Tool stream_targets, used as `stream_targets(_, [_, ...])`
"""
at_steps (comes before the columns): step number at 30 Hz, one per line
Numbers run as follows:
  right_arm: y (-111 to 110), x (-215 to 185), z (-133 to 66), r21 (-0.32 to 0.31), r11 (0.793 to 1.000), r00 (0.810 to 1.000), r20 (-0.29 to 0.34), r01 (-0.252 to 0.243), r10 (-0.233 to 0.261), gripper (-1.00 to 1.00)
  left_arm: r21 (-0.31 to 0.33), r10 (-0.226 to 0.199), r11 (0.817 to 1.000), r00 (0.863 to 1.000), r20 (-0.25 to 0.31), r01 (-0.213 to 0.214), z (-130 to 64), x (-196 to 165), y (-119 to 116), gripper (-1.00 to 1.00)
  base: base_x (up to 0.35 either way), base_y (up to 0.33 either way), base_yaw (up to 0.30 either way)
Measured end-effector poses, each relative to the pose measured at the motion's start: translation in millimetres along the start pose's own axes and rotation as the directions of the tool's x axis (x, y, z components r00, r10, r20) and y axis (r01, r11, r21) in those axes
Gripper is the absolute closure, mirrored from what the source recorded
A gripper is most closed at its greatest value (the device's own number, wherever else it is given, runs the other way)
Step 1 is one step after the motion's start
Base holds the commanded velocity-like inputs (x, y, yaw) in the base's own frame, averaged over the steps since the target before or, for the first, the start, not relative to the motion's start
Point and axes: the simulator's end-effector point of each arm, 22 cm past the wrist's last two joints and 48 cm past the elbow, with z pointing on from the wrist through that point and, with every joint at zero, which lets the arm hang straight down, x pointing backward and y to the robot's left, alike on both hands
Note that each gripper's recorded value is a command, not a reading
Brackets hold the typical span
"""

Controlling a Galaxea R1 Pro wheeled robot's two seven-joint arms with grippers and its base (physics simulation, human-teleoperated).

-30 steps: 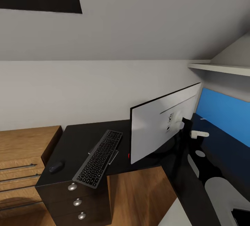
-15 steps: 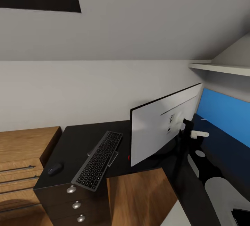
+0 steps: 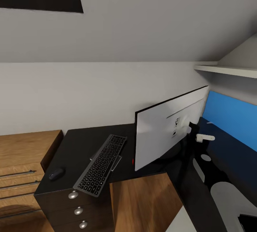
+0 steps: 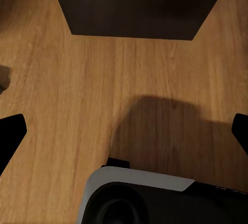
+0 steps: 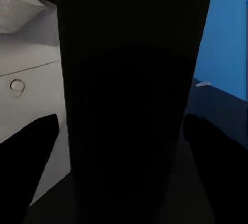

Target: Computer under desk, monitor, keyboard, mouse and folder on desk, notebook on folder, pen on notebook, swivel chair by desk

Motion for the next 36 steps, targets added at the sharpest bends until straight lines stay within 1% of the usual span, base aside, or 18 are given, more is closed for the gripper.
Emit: stream_targets(36, [-0.1, -0.9, 0.1, -0.002, 1.0, 1.0, 0.002, -0.001, 0.001, 1.0, 0.002, -0.001, 1.0, 1.0, 0.003, 0.001, 0.0, -0.7, -0.3, -1.0, 0.0, 0.0, 0.0])
